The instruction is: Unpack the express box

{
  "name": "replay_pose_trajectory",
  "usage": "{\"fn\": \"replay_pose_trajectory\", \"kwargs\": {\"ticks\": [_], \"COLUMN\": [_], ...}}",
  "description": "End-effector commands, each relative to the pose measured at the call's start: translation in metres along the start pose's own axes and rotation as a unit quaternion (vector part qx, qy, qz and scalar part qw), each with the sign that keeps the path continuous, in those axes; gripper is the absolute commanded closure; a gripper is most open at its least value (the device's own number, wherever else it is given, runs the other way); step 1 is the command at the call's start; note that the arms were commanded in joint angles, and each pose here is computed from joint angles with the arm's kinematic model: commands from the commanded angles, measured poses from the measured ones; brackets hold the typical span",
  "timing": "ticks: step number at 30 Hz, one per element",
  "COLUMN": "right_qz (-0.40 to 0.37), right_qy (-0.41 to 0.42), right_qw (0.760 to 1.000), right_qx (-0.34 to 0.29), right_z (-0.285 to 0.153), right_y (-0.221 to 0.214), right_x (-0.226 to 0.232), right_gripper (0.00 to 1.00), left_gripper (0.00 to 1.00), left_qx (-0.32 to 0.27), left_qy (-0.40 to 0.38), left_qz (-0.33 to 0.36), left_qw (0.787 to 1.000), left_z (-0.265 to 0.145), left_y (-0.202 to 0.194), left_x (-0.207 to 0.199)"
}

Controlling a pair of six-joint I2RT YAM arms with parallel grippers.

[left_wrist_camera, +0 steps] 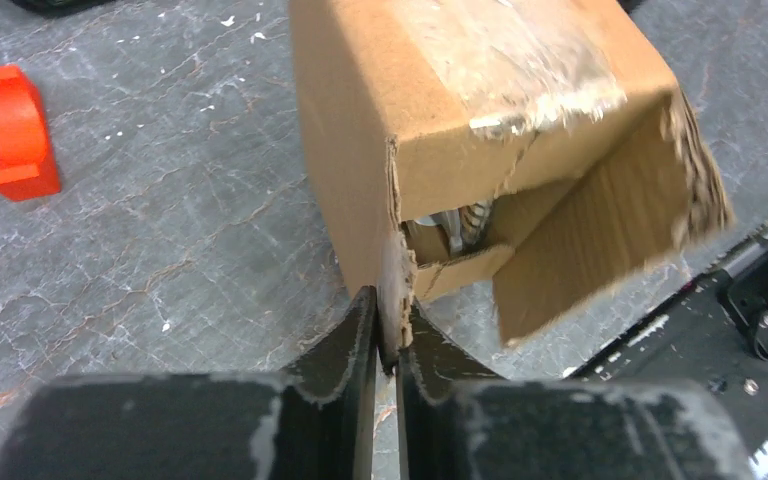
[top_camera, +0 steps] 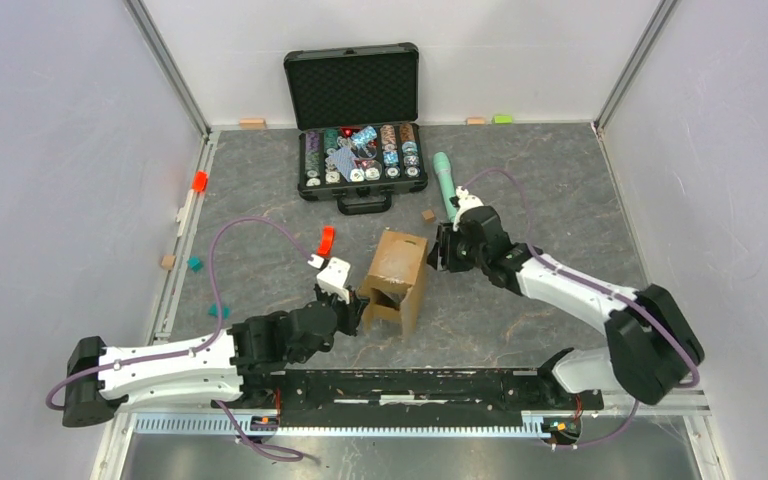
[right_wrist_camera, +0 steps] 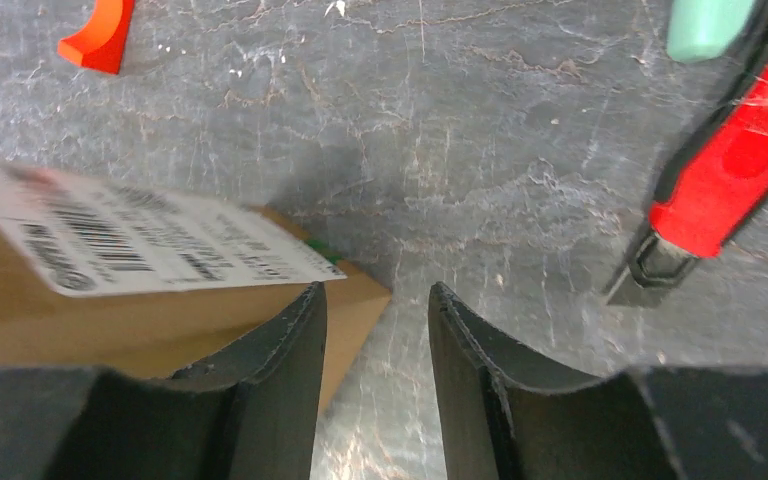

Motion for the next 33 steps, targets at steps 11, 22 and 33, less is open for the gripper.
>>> {"fn": "replay_pose_trajectory", "kwargs": {"ticks": [11, 22, 33], "right_qz": [-0.030, -0.059, -0.153], "right_qy": [0.113, 0.059, 0.175], "right_qw": [0.993, 0.992, 0.949], "right_qx": [0.010, -0.095, -0.213], "right_z": [0.088, 0.029, -0.056], "right_y": [0.039, 0.090, 0.053], "right_x": [0.089, 0.040, 0.038], "right_gripper": [0.49, 0.38, 0.41], "left_gripper": [0.98, 0.98, 0.98], "left_qx": [0.011, 0.040, 0.060], "left_qy": [-0.029, -0.038, -0.069], "left_qz": [-0.054, -0.128, -0.133], "left_qw": [0.998, 0.990, 0.987], "left_z": [0.013, 0.025, 0.029], "left_y": [0.060, 0.043, 0.050], "left_x": [-0.016, 0.016, 0.016]}}
Point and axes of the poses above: each gripper's point midway between its finger pads, its own z axis out along the fingers, its own x axis along the line the jaws close on, y = z × x, the point moved 8 cm from there along -z, back along the fingers, and after that the axes turned 7 degrees about z, right-handed, at the moved point
